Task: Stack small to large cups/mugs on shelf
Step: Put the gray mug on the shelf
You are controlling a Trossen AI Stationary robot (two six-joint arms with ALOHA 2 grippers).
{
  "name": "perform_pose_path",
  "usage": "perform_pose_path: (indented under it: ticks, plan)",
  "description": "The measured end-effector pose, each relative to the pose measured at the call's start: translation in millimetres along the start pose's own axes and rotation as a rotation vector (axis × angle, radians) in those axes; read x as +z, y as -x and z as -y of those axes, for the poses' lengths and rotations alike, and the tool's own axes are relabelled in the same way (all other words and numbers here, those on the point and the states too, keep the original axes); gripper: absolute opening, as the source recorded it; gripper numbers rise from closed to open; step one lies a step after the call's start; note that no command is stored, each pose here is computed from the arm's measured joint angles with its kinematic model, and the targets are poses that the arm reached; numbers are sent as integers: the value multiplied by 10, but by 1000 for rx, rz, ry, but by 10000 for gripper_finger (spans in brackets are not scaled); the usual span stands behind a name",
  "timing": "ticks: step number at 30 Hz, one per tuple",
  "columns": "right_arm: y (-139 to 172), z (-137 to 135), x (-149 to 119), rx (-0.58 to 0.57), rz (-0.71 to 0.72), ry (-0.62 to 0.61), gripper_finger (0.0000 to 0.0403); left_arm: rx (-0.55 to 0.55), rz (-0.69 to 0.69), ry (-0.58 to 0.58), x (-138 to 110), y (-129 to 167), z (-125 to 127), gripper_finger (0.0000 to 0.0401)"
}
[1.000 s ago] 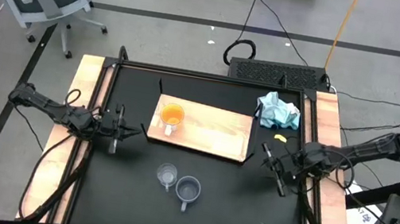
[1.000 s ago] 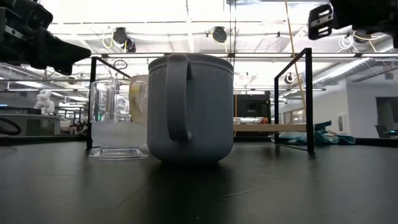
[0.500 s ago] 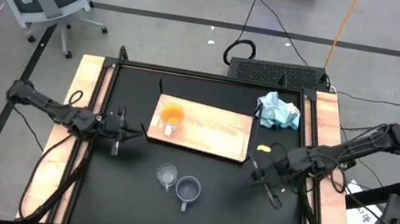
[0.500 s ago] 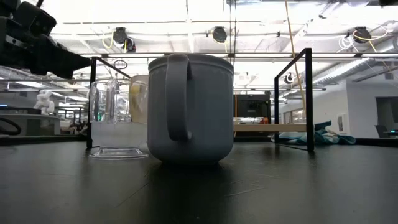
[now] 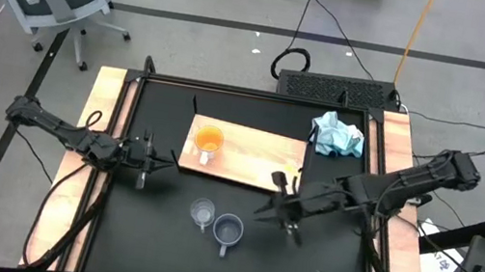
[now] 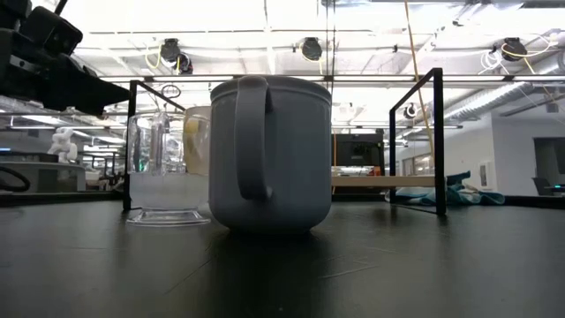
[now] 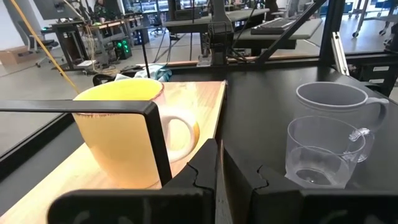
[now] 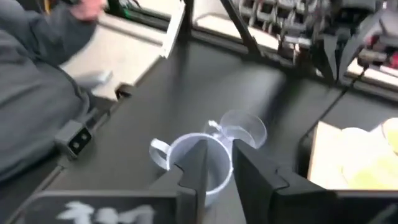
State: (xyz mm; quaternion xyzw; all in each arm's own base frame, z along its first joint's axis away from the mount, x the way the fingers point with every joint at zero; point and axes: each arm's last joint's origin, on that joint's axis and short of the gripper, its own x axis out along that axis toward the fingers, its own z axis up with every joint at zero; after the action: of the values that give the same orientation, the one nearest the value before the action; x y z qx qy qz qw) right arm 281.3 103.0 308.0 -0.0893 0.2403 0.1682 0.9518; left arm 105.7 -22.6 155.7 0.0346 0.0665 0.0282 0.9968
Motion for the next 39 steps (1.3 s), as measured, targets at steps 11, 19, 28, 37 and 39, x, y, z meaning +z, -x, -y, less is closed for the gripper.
perform_pose_path:
  ticks: [11, 19, 28, 37, 39]
  plan:
    - [-327, 213, -6, -49, -135, -115, 191, 2, 1, -2, 1, 0, -1, 26]
    - [-529, 431, -133, -103, -172, -176, 240, 3, 3, -1, 2, 0, -1, 26]
    - [-837, 529, -277, -51, -174, -260, 244, 3, 3, -1, 3, 0, -1, 26]
    - [-1007, 517, -395, -41, -211, -295, 245, 3, 1, 0, 0, 0, -1, 26]
    - [-1049, 514, -420, -27, -213, -308, 245, 3, 1, 1, 0, 0, -1, 26]
